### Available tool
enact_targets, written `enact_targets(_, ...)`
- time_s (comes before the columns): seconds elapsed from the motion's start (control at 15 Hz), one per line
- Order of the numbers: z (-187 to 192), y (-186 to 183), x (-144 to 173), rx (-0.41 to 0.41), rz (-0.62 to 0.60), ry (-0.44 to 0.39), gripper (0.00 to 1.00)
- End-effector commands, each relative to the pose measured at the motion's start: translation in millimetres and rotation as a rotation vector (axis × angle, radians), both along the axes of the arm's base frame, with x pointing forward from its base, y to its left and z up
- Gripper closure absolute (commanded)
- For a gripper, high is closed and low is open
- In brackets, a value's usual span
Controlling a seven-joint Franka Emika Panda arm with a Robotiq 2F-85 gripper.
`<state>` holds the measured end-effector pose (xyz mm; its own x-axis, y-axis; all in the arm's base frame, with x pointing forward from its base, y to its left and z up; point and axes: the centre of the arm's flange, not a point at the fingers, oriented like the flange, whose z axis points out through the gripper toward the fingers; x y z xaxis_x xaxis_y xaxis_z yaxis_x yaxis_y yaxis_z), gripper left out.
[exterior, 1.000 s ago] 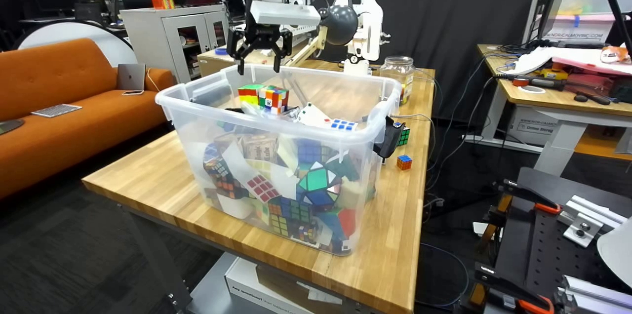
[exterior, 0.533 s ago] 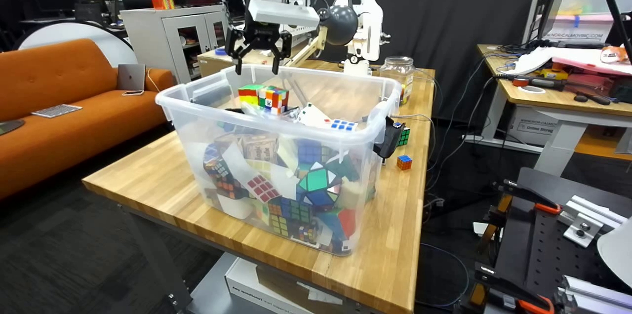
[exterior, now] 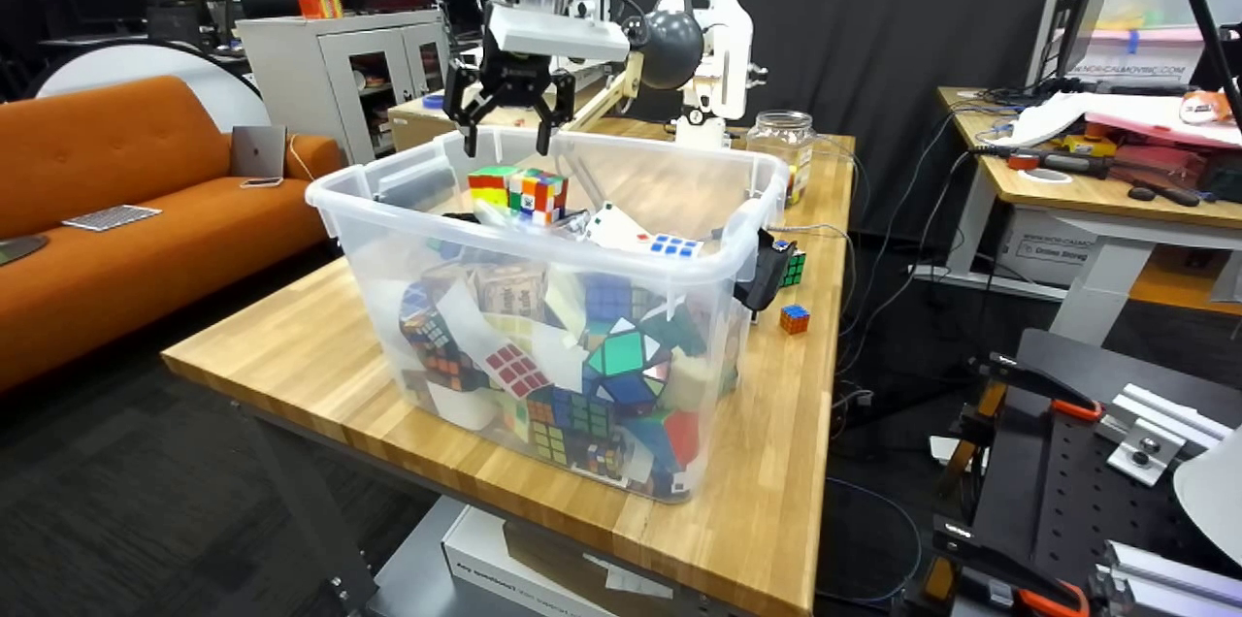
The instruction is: Take out a Rubik's cube from the container on the left and put it on the table, turn off the lamp
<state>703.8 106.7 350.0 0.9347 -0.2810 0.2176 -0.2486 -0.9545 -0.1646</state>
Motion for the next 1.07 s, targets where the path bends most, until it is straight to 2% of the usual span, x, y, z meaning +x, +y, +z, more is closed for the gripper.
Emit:
enact_targets(0.0, 3, -7, -14, 0.037, 0.015, 0.012, 0.00)
enact_targets(0.47, 18, -1, -49, 0.143, 0.000, 0.048, 0.00)
enact_targets(1.0, 9, -6, -71, 0.131, -0.029, 0.107, 0.00)
